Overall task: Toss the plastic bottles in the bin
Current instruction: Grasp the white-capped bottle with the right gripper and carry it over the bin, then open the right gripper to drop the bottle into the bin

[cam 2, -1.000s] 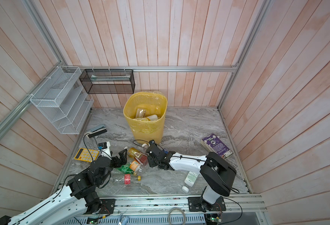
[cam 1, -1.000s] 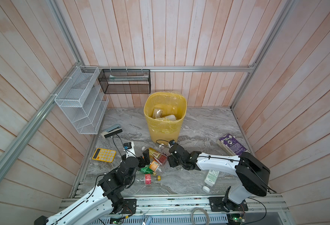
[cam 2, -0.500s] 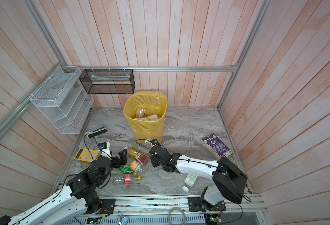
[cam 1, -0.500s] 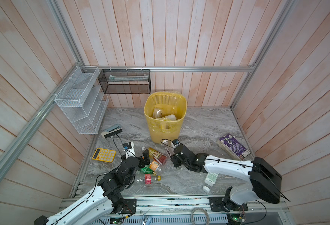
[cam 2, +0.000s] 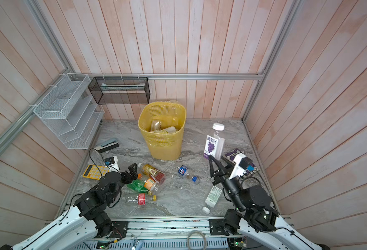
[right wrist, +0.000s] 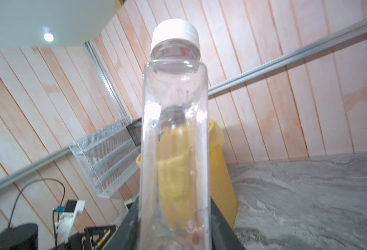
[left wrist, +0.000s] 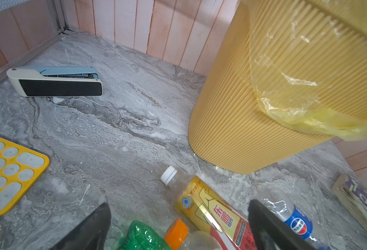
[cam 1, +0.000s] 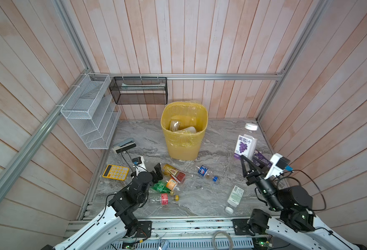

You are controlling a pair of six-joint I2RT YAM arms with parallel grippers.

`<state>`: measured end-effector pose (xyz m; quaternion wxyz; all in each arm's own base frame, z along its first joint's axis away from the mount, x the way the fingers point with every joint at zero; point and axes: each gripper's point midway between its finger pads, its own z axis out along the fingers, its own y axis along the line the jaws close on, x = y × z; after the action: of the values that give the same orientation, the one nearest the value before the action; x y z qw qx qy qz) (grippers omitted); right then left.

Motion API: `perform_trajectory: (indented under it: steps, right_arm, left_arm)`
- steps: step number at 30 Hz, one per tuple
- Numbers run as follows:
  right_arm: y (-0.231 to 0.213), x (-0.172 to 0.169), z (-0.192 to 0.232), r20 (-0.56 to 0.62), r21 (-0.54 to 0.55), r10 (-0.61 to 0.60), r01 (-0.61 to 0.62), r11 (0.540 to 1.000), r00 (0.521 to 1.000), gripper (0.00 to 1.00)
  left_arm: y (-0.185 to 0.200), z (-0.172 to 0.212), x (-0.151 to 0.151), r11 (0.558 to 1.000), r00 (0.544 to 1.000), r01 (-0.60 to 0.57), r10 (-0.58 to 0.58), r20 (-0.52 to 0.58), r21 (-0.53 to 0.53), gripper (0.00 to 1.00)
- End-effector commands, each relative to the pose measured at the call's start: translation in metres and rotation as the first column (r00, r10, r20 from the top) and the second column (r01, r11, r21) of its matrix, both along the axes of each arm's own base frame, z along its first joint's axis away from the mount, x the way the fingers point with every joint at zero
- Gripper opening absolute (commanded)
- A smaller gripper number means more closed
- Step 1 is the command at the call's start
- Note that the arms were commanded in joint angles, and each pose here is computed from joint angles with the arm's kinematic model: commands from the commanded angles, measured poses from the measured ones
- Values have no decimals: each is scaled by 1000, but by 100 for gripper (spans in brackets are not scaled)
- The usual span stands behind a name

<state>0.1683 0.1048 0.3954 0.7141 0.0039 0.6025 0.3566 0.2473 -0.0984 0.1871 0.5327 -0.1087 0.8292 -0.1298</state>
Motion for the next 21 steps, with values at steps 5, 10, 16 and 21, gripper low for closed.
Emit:
perform_trajectory:
  steps: [5, 10, 16, 21]
  right_arm:
    - [15, 22, 22, 65, -170, -116, 125, 977, 991, 27]
    - [117, 85, 30, 15, -373, 4, 2, 928, 1000, 27]
    - [191, 174, 10, -173, -532, 89, -169, 830, 981, 62]
    - [157, 168, 37, -110, -530, -13, -48, 846, 994, 100]
  left_arm:
    - [-11, -3, 3, 999, 999, 32, -33, -18, -34, 100]
    - [-19, -4, 5, 997, 998, 58, -59, -27, -47, 100]
    - [-20, 8, 6, 997, 997, 69, -70, -28, -31, 100]
    - [-18, 5, 2, 997, 996, 74, -75, -39, -27, 100]
